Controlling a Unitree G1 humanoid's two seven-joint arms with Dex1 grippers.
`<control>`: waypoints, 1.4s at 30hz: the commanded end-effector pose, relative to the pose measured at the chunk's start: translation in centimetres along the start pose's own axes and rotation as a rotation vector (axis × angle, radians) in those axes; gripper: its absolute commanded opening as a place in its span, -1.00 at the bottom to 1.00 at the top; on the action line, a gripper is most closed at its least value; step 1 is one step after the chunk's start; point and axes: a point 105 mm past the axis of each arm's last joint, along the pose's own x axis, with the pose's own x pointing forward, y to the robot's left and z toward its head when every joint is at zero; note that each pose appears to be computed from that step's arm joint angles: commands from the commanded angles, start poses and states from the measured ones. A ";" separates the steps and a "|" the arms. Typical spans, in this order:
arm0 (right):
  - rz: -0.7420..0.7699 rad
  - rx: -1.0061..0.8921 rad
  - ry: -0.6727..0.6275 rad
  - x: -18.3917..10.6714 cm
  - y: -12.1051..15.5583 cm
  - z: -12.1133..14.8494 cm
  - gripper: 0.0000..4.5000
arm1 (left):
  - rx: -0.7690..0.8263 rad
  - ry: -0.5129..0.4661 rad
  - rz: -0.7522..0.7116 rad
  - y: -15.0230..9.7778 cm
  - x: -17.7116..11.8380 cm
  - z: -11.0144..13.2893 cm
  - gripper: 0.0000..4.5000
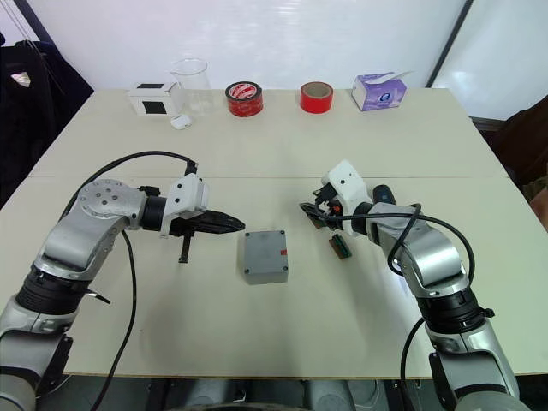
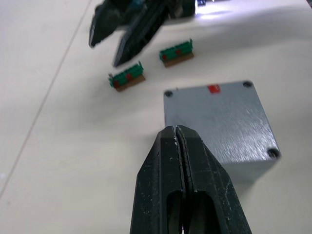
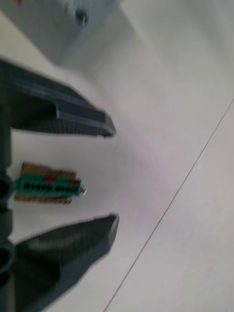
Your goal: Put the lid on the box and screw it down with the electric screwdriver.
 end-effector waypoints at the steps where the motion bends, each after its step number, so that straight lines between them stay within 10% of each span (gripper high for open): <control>1: 0.004 -0.004 -0.015 0.6 -0.1 0.1 0.34 | 0.054 -0.026 0.036 0.6 -0.2 1.3 -1.00; 22: 0.003 0.069 -0.012 2.1 -1.0 -0.7 0.34 | 0.059 -0.020 0.046 0.2 -0.1 0.7 -1.00; 31: -0.006 0.080 -0.011 2.0 -1.2 -0.8 -0.98 | 0.065 -0.025 0.037 -0.2 0.3 1.0 -1.00; 42: -0.015 0.076 -0.054 1.1 -1.6 0.9 -0.98 | 0.062 -0.017 0.039 -0.1 0.5 1.0 -1.00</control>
